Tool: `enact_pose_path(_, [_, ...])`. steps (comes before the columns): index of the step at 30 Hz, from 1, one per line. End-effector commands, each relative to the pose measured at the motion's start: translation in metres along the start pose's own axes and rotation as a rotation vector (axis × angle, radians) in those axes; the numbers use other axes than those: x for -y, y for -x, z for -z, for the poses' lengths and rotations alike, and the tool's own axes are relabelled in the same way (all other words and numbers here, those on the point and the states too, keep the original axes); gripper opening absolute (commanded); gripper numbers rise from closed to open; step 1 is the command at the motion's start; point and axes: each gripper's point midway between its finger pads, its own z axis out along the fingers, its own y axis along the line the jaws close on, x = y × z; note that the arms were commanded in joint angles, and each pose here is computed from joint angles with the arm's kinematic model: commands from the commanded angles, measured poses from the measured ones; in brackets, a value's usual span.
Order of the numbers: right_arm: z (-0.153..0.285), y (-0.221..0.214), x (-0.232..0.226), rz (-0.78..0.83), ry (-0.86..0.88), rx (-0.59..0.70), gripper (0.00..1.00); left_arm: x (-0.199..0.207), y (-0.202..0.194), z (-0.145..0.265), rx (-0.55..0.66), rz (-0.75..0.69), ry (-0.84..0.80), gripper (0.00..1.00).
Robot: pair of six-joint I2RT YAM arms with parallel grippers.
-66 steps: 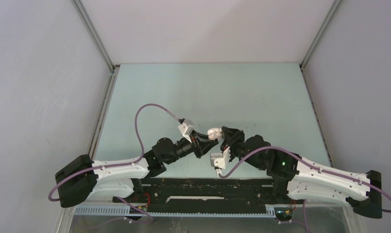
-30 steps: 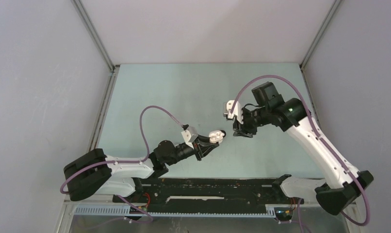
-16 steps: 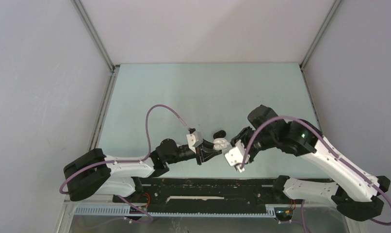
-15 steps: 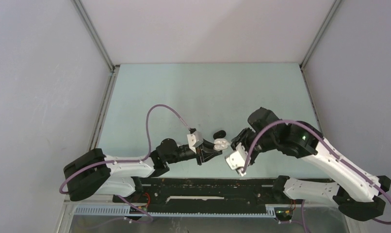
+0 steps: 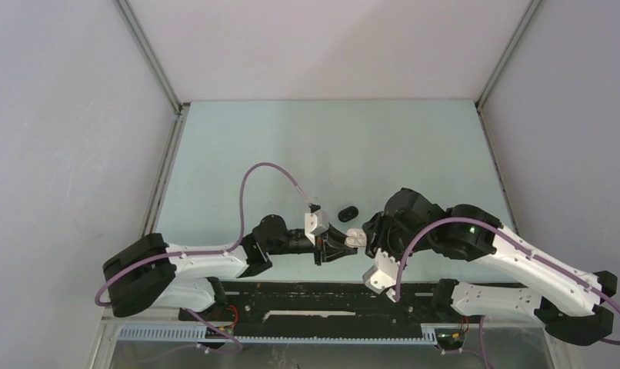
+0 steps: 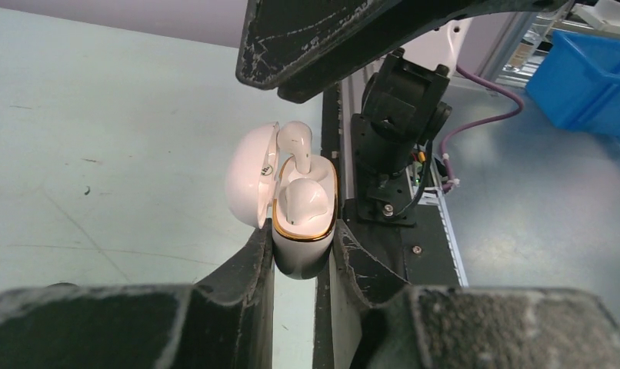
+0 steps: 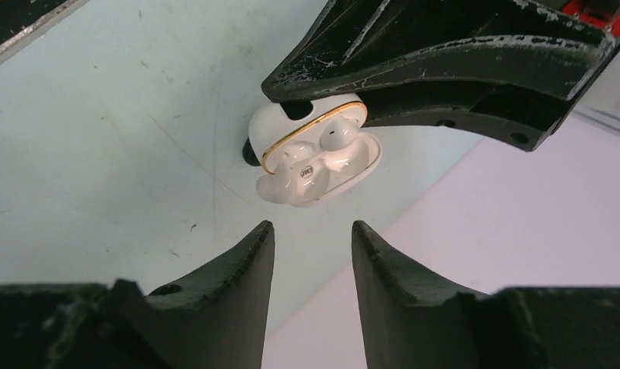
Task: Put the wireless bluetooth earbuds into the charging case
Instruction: Adjust the right earbud in the right side groove of the charging case.
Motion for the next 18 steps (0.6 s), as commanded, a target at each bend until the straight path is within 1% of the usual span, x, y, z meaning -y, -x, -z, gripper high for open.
enact_pose_path(1, [-0.001,0.001,0.005,0.073,-0.001,-0.012,0.44,0.013,0.019,-0.009,0.033,0.004,-0.082,0.0])
enact_pose_path(9, [-0.007,0.004,-0.021,0.189,0.076,-0.032,0.41,0.016,0.022,-0.009,0.038,0.013,-0.095,0.0])
enact_pose_path(18, [-0.013,0.014,-0.024,0.183,0.086,-0.012,0.38,0.018,0.022,-0.01,0.033,0.024,-0.11,0.0])
